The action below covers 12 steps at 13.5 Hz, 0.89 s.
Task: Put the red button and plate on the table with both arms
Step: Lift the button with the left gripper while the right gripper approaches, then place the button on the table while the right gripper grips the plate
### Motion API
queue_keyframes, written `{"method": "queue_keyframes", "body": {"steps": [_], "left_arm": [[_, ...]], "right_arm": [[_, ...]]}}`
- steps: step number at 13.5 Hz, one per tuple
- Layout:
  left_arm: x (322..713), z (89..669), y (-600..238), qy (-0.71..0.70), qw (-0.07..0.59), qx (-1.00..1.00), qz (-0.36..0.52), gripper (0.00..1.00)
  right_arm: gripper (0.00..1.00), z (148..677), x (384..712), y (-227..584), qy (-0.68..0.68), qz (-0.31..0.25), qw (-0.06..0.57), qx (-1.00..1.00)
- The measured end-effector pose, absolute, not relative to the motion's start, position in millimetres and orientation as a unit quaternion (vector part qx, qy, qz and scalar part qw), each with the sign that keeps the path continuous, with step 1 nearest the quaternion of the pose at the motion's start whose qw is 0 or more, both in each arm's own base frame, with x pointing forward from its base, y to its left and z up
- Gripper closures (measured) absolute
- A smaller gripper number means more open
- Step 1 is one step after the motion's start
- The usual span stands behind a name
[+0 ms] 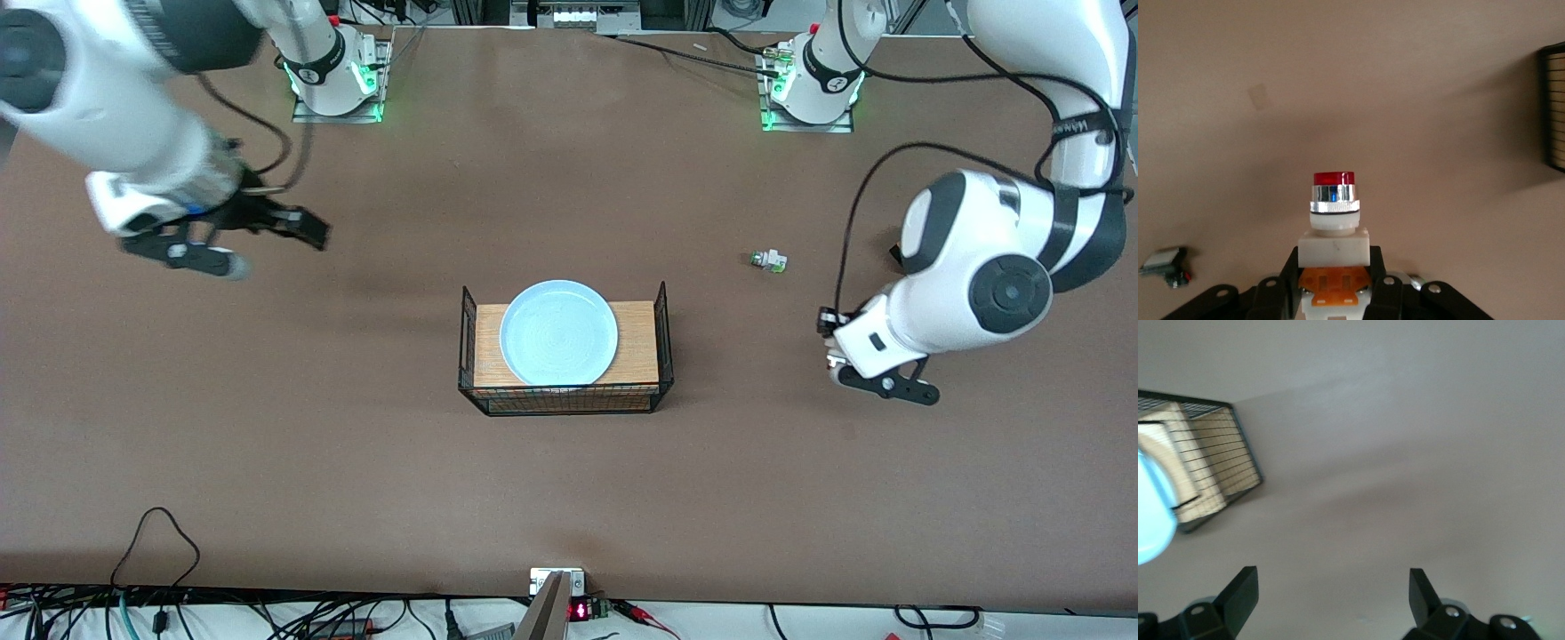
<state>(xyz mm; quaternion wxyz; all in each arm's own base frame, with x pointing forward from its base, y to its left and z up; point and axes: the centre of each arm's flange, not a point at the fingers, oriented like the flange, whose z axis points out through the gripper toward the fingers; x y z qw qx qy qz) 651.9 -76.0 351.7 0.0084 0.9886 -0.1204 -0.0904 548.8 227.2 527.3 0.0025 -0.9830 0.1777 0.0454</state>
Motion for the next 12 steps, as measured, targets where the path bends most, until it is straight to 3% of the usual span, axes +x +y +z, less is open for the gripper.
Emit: {"method": "queue_keyframes", "body": {"steps": [6,12], "left_arm": [[606,228,-32,-0.146,0.004,0.989,-0.034,0.59],[562,179,-27,-0.156,0.009,0.988,-0.004,0.58]], "right_arm": [[0.0,479,539,360,0.371,0.052,0.015,-0.927],[0.0,416,558,414,0.465,0.029,0.048,-0.884]]}}
